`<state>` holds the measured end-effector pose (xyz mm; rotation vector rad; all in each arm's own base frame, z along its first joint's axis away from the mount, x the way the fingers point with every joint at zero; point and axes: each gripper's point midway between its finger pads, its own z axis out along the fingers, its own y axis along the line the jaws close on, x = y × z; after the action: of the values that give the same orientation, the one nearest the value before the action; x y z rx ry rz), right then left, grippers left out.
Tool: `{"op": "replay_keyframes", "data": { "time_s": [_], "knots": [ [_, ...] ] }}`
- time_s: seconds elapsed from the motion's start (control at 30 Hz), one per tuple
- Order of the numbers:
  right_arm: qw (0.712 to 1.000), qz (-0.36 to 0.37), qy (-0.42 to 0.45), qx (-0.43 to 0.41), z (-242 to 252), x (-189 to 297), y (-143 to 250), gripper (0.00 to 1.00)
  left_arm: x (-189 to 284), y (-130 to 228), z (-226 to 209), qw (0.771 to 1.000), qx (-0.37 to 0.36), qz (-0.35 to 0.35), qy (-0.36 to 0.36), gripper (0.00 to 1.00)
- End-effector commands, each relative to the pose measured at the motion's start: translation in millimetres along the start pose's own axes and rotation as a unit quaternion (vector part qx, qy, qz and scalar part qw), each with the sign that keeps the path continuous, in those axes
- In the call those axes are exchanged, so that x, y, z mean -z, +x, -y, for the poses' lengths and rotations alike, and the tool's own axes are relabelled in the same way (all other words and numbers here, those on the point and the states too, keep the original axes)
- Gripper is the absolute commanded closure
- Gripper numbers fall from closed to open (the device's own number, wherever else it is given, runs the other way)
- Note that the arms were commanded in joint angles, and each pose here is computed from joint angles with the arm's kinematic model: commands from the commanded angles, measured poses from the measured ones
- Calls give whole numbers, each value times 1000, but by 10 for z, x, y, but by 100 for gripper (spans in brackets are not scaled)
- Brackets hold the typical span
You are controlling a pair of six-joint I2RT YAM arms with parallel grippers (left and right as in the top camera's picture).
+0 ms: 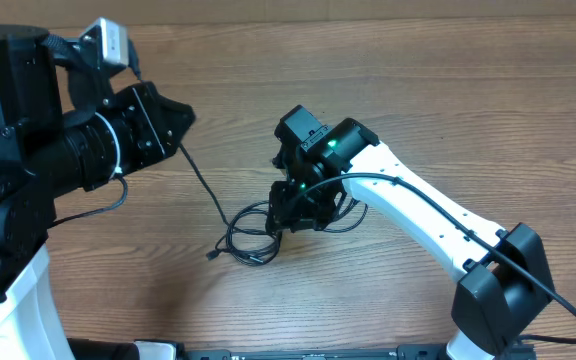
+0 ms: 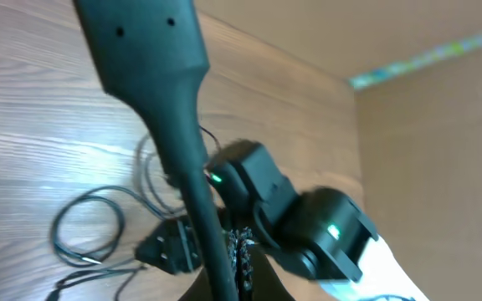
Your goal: Untangle cables
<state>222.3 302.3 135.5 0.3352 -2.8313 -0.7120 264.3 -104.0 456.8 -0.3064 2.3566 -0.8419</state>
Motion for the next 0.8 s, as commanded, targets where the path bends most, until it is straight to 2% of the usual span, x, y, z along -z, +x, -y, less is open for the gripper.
{"op": "replay_keyframes", "data": {
  "time_s": [0.0, 0.4, 0.57, 0.67, 0.77],
  "knots": [
    [1000, -8, -4, 11, -44, -7, 47, 56, 12, -144, -134, 998, 19, 42, -44, 96],
    [997, -23, -5, 75, -361, -212, 271, 52, -29, -371, -14, 997, 3, 77, -20, 96],
    [993, -25, -60, 103, -632, -236, 293, 50, -30, -367, 17, 997, 1, 75, -12, 96],
    [987, -22, -105, 122, -819, -210, 270, 50, -36, -317, 136, 998, -4, 58, 21, 96],
    [980, -22, -140, 137, -957, -176, 267, 50, -18, -256, 360, 995, -41, 37, 80, 96]
  ]
}}
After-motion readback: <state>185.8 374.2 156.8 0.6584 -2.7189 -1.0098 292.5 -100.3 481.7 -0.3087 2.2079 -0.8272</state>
